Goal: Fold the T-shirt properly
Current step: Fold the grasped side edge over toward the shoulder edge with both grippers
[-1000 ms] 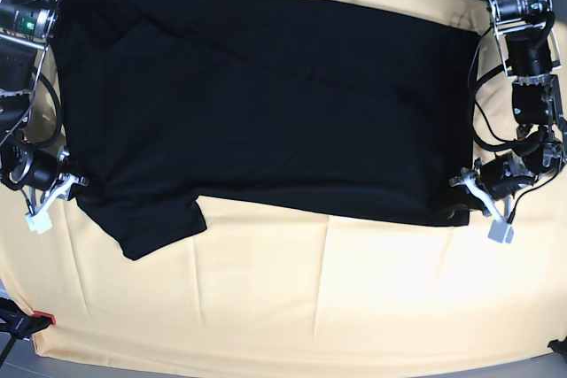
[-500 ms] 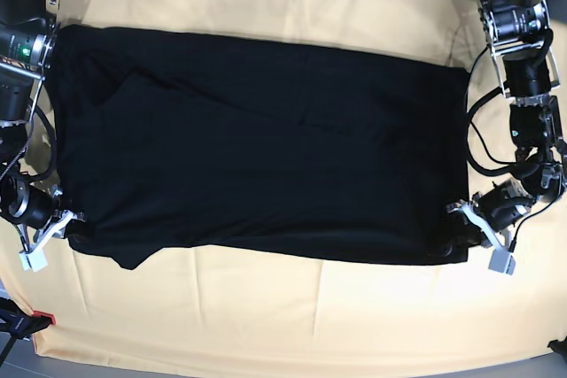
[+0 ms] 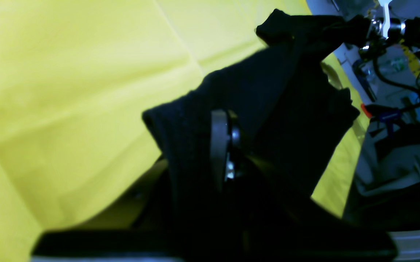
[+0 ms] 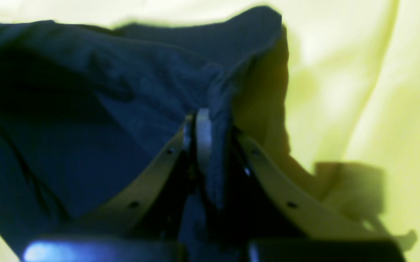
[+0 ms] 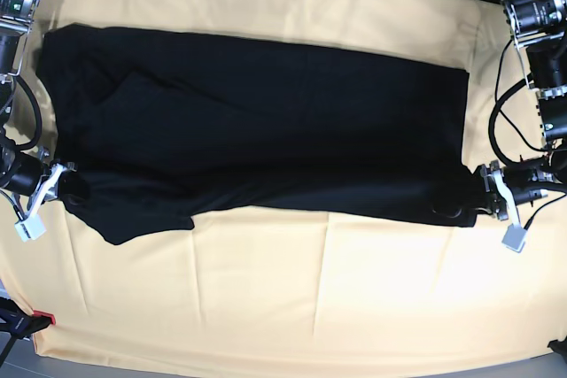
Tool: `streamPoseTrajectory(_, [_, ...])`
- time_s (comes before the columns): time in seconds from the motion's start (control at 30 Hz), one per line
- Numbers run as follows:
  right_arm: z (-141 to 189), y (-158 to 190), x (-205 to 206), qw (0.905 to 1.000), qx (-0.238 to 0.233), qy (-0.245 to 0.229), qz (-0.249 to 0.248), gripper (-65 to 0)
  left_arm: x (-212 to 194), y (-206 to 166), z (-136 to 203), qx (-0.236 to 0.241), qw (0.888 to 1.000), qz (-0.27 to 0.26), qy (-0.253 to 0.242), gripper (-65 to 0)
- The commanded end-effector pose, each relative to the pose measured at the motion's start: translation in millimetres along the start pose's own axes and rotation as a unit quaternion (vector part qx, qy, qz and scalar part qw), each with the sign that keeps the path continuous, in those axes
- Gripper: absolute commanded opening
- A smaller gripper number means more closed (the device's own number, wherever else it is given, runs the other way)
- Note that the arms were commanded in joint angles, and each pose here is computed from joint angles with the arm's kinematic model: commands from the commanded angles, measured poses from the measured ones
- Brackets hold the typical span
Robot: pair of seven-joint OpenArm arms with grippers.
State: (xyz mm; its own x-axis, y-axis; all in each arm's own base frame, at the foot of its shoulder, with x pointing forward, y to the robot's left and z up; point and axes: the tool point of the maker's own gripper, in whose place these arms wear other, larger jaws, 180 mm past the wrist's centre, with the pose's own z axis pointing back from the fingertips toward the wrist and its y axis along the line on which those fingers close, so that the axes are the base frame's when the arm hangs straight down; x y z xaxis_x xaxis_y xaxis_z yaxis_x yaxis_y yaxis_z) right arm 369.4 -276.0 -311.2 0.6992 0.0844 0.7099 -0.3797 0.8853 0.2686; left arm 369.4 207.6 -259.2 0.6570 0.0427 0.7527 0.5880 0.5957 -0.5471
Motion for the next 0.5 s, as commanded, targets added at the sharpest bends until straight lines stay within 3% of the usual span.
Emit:
streamPoseTrajectory(0.0, [17,-8,22,0.9994,-0.013,-0.025,0.019,-65.0,15,-3,10,0.001,1.000,-0.020,-0.014,-65.0])
streamPoseTrajectory(0.47, [30,-21,-16,0.9981,-0.031,0.050,0.016,-65.0,-37,-14,18,0.011,0.999,-0.006,0.045,-65.0])
